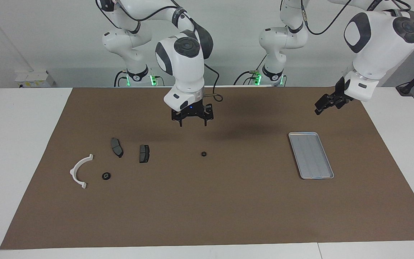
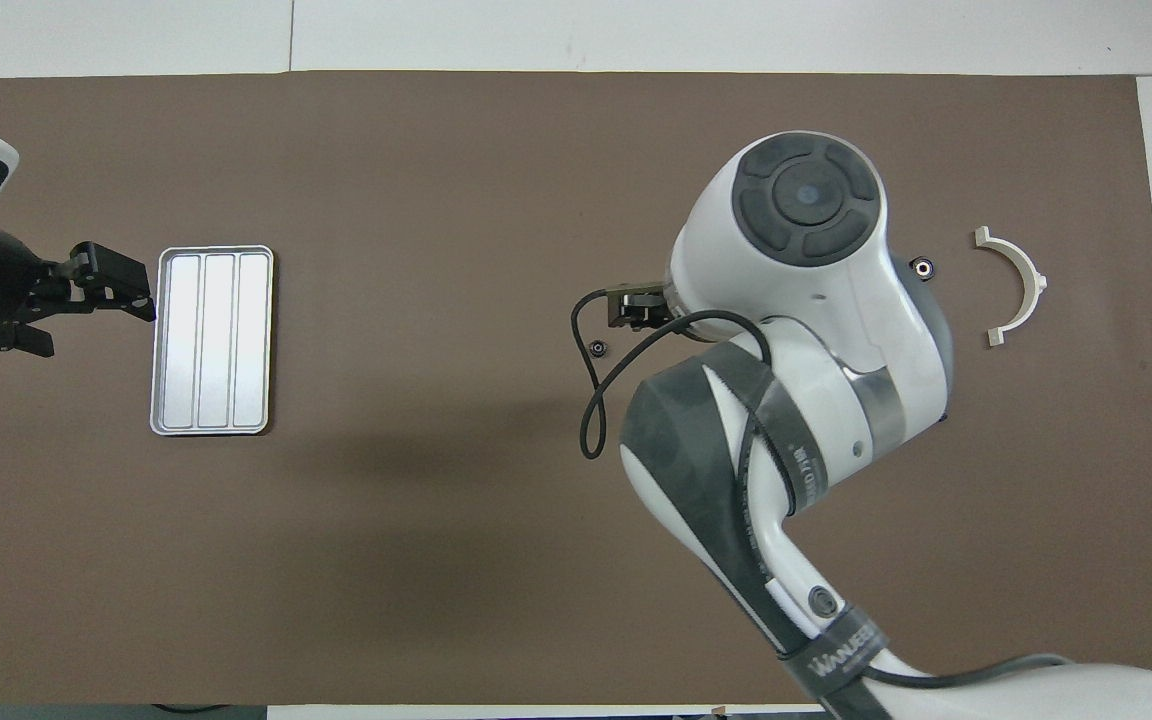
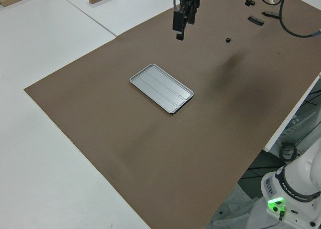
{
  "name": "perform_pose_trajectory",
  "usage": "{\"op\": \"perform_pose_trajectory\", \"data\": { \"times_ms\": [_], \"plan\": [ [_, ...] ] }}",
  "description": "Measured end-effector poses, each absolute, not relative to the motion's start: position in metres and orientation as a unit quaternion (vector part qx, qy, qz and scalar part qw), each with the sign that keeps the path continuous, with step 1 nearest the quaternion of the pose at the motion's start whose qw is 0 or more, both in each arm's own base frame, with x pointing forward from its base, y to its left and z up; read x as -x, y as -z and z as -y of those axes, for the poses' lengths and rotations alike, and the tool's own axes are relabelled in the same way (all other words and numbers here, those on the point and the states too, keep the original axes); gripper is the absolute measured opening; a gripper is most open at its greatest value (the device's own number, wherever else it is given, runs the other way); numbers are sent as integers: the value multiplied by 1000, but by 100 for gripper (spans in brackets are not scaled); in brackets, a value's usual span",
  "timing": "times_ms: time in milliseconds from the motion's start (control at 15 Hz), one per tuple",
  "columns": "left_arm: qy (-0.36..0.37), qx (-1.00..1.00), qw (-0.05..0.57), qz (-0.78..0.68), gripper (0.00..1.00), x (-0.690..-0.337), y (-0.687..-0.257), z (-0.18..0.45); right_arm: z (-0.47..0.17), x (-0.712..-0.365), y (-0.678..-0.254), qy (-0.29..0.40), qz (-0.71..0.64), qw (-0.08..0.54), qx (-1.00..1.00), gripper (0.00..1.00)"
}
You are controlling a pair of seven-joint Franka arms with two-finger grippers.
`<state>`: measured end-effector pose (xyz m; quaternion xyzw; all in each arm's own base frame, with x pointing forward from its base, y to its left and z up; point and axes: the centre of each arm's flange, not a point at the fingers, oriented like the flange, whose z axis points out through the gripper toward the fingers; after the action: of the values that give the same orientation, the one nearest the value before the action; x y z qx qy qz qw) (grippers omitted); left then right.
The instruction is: Place bearing gear from tray to pile
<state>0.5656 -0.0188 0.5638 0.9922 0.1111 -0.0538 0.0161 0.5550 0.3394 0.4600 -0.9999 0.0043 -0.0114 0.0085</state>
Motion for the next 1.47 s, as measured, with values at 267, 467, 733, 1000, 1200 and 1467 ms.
{"op": "perform_pose_trajectory", "data": {
  "times_ms": [267,467,733,1000,1200,1467],
  "plan": [
    [55,-993,17,-106,100,-565,-563,14,-354,-567,-401,10,0,9,1000,100],
    [54,-994,18,-96,100,-565,-564,14,-360,-572,-370,8,2,9,1000,100],
    [63,-994,17,-89,100,-557,-569,18,-369,-571,-345,4,8,7,1000,100],
    [68,-994,16,-86,100,-550,-567,20,-368,-570,-323,6,8,7,1000,100],
    [74,-994,15,-79,100,-547,-562,22,-363,-569,-310,8,6,7,1000,100],
    [69,-995,16,-68,100,-546,-564,21,-361,-567,-299,9,5,7,1000,100]
  ]
}}
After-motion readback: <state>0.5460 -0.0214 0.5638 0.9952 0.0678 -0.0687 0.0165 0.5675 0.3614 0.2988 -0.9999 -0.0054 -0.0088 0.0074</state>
